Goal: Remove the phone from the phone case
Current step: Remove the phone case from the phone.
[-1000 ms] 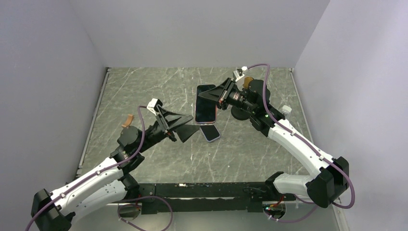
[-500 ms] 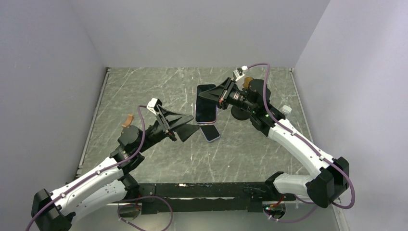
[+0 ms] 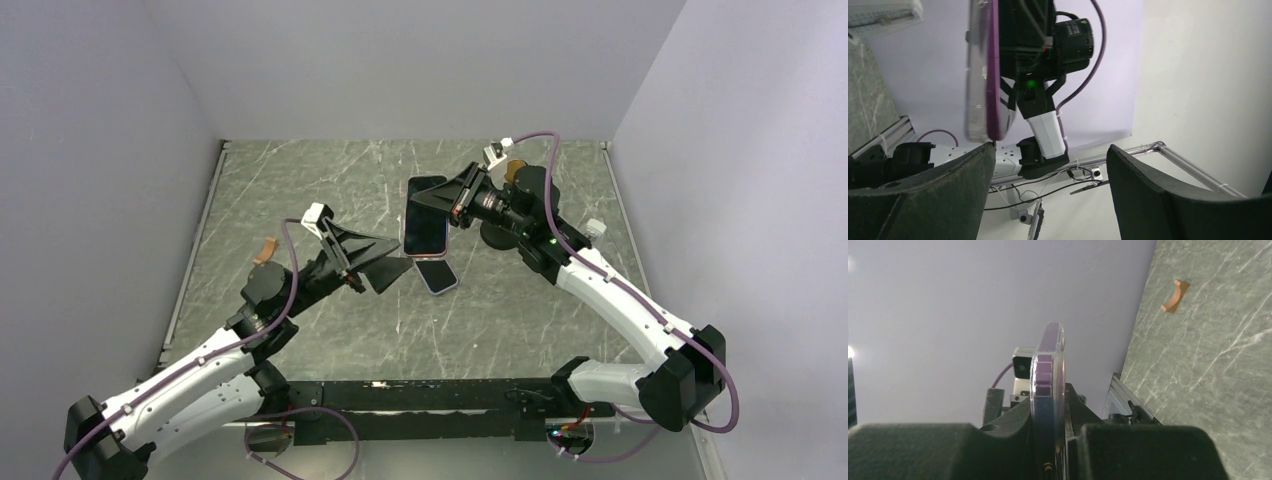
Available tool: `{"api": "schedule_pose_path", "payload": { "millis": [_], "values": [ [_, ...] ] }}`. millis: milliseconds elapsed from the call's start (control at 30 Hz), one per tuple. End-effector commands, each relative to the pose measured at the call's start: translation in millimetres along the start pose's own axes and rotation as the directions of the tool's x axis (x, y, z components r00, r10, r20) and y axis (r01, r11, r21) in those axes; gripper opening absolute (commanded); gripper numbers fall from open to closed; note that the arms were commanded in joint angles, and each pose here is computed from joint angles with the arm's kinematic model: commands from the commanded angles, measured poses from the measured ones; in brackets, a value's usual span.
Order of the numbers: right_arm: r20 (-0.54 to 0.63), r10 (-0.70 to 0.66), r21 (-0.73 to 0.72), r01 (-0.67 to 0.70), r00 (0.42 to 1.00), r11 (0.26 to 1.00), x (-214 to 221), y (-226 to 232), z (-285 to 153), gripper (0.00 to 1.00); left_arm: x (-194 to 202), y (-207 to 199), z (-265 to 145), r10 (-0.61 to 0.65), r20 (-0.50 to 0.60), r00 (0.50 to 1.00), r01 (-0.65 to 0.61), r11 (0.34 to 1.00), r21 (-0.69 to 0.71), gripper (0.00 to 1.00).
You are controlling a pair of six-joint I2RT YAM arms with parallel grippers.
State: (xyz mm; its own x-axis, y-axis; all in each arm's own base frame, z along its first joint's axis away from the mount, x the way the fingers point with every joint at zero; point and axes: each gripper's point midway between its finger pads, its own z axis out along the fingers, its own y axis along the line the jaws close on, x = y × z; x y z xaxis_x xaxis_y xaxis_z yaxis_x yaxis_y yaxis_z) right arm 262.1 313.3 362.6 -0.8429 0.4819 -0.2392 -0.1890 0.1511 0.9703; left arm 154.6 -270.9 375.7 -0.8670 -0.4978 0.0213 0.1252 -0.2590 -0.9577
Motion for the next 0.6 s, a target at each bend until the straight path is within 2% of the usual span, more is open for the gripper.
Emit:
{"api": "schedule_pose_path", "payload": {
  "millis": [0,367,433,567],
  "values": [
    [-0.028,-0.048,-0.086,0.046,0.998,0.995,7.6,32.6,-5.3,0.0,-10.7,-38.3,-6.5,0.048,0.082,0.995,-0.058,0.991,0.119,0.84],
    [-0.029,-0.014,-0.113,0.011,0.999,0.993,10.0,43.4,-4.9,0.0,-4.4,-38.3,-1.1,0.076,0.04,0.996,-0.079,0.992,0.099,0.83],
    [-0.018,0.012,-0.091,-0.013,1.0,0.996,7.9,42.9,-5.6,0.0,-1.6,-35.7,-1.5,0.122,0.027,0.992,-0.123,0.99,0.067,0.84],
    [0.034,0.085,-0.016,-0.085,0.996,0.996,-1.1,32.8,-7.5,0.0,3.5,-38.2,-4.6,0.302,-0.016,0.953,-0.303,0.951,-0.056,0.87]
  ]
}}
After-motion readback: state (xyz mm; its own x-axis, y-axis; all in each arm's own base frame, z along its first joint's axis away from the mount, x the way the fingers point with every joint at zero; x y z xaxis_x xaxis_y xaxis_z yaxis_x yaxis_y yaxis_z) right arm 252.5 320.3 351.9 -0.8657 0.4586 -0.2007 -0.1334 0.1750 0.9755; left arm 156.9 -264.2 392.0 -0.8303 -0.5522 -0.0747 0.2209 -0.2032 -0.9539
